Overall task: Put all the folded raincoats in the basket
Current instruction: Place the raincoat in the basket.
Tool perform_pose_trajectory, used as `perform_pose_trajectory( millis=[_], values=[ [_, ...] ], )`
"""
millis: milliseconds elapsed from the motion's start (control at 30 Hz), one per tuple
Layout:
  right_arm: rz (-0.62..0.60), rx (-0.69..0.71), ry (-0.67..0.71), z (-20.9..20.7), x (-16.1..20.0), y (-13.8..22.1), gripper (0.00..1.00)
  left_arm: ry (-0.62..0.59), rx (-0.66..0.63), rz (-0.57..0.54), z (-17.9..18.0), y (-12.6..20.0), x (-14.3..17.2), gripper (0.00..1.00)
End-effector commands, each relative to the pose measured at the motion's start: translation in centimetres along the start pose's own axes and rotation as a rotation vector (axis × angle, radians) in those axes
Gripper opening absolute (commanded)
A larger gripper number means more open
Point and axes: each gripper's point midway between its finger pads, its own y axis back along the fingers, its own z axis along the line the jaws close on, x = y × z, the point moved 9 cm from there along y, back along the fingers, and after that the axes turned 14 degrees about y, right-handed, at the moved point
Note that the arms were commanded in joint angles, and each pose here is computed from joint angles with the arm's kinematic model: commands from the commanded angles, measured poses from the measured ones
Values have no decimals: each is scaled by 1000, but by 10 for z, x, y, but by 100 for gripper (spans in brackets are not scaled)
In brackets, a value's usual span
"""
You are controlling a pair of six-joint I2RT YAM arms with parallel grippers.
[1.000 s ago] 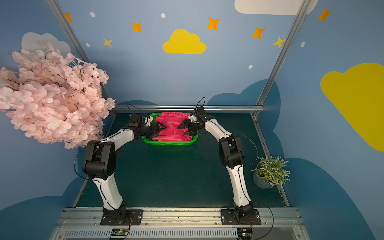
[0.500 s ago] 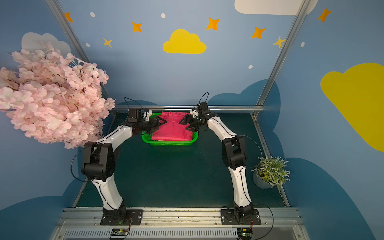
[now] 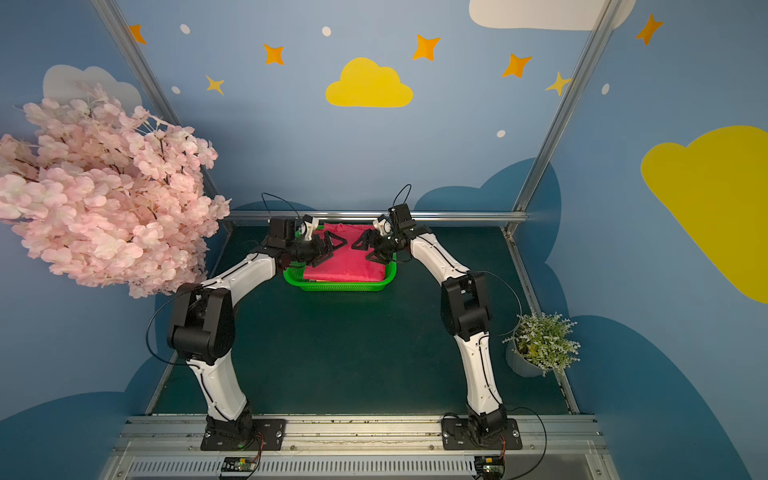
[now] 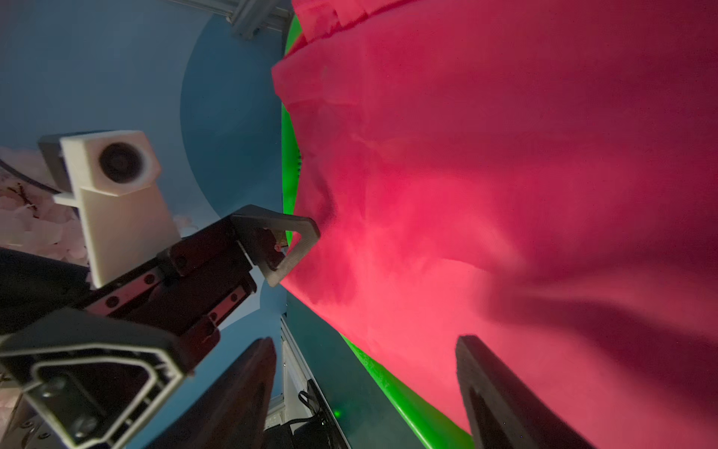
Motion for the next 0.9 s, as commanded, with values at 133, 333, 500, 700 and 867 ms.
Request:
perform_pose_trajectory(
  millis=[133,333,500,700,867],
  values=[
    [51,7,-22,-26,14,-19,77,27,-36,-13,33,0,10,100],
    [47,7,-11,-25,13,-15,77,12,-57,-10,34,1,9,100],
    [22,-6,19,-12,7,-3,77,-52,-47,-23,9,8,3,100],
    [-30,-23,96,18,-7,23,77,-183,-26,-45,-42,21,-1,100],
    [-89,-31,174,47,-16,54,78,-312,-1,-58,-89,32,8,100]
  ],
)
